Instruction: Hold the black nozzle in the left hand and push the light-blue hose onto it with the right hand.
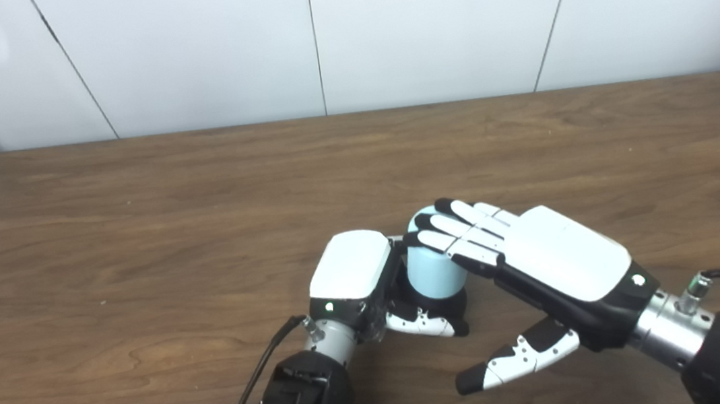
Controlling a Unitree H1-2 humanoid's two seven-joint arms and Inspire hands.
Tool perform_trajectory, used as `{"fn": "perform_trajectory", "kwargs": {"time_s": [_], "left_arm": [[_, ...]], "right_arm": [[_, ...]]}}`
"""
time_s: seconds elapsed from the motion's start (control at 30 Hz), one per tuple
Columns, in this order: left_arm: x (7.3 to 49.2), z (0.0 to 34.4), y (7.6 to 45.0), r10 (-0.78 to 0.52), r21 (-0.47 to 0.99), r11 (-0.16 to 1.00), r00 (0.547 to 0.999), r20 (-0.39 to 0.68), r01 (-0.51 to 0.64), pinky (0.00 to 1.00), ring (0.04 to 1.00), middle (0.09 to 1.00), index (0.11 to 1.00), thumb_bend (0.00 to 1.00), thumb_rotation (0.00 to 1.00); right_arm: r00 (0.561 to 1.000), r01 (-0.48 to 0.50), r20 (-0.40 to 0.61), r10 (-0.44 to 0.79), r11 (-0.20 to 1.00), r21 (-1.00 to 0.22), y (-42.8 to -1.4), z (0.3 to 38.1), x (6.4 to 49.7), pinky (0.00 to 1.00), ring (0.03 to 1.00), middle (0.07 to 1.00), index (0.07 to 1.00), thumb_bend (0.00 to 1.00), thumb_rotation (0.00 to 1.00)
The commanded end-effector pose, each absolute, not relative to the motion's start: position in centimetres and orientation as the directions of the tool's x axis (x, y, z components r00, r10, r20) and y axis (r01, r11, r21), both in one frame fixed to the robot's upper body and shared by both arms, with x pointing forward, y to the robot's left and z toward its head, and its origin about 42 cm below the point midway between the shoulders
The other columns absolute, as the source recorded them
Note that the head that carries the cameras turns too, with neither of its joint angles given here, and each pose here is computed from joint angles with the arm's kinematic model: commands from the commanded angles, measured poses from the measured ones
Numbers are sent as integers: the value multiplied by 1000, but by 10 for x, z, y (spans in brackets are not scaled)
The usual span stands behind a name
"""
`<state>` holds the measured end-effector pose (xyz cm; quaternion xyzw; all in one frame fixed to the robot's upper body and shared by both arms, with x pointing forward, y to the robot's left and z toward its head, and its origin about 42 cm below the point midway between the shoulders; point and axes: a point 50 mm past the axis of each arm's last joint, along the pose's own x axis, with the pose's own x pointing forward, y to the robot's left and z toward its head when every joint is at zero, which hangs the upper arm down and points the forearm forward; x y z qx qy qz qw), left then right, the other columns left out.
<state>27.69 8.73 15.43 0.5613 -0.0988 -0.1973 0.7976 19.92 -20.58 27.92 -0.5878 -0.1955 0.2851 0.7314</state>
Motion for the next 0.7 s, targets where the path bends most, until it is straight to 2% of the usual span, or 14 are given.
{"fn": "perform_trajectory", "kwargs": {"time_s": [0.0,0.1,0.27,0.43,0.57,0.67], "left_arm": [[268,134,90,-422,916,247,886,-192,316,366,426,460,502,505,0],[268,132,91,-423,916,246,886,-192,316,372,428,468,499,505,0],[269,131,91,-425,915,245,884,-197,322,393,449,484,491,505,0],[269,129,90,-429,915,250,883,-188,316,394,442,474,497,505,0],[269,129,90,-427,916,241,883,-196,320,373,433,462,501,505,0],[269,129,91,-424,914,241,882,-205,328,364,428,458,502,505,0]], "right_arm": [[745,-317,-194,638,82,-945,-212,263,198,956,974,944,926,607,864],[759,-277,-124,640,144,-950,-214,274,200,954,987,957,944,593,873],[768,-135,78,635,280,-950,-217,305,204,918,977,960,953,563,886],[750,-31,241,616,396,-918,-221,330,212,920,977,969,945,547,894],[732,29,321,601,443,-896,-224,344,217,946,980,970,954,532,914],[714,67,365,597,461,-885,-226,352,219,929,980,974,961,520,934]]}}
